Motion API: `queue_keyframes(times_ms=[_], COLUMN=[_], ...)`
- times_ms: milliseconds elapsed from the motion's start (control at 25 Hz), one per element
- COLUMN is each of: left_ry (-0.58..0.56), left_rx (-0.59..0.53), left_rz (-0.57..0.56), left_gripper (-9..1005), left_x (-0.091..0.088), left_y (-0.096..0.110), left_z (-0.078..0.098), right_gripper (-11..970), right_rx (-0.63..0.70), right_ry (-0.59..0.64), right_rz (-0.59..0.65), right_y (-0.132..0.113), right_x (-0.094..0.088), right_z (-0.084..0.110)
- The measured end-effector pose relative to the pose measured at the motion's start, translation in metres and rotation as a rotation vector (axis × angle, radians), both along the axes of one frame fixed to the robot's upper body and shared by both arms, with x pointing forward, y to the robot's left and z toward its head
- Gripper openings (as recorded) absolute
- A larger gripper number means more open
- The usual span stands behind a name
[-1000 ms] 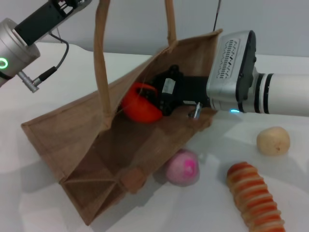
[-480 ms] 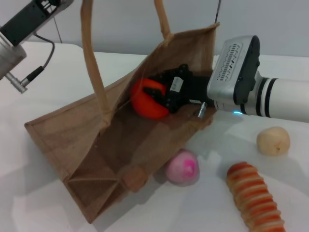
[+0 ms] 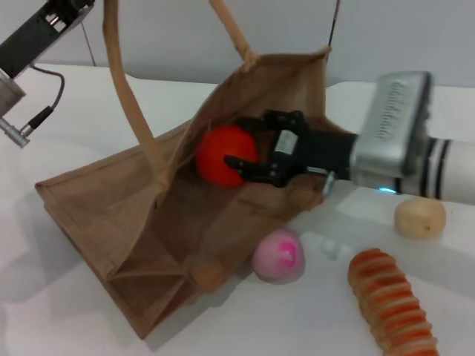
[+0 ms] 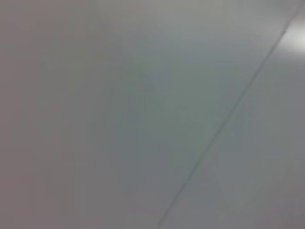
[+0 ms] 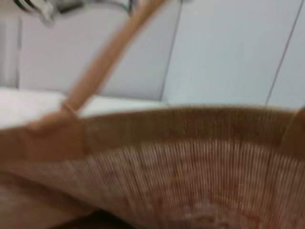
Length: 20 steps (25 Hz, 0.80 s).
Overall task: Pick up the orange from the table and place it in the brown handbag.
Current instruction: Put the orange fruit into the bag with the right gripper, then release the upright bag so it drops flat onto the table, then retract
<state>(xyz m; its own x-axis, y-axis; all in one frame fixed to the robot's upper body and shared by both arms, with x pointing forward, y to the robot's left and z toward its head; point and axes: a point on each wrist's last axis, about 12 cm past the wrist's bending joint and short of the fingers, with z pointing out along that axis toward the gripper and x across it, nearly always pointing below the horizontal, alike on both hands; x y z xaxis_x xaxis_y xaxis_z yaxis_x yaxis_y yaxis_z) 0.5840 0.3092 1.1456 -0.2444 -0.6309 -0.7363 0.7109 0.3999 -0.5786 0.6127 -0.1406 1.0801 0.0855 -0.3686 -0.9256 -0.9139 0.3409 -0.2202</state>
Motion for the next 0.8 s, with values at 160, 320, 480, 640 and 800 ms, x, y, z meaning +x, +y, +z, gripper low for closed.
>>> queue_keyframes(times_ms=[160,320,480,640,800], left_ry=[0.058,0.109,0.142,0.146,0.142], left_rx=[0.019,0.048,0.082,0.122,0.158], left_rz=[0.061,0.104,0.152,0.183,0.205], left_gripper=[123,123,122,122,138], left_x=[0.005,0.009,0.013,0.013,0.016], left_y=[0.004,0.008,0.01,0.009,0.007], left_z=[-0.009,-0.015,-0.021,-0.028,-0.032], right_gripper=[669,741,758,758,757], right_rx=[0.068,0.118,0.211,0.282,0.373], right_ry=[0.004,0.012,-0.003,-0.033,-0.083], right_rz=[-0.034,-0.113,-0.269,-0.359,-0.465], right_y=[-0.028,-0.062,-0.11,-0.131,-0.148], right_x=[-0.005,-0.011,-0.022,-0.029,-0.036], right_z=[0.0,-0.003,-0.004,-0.003,-0.002])
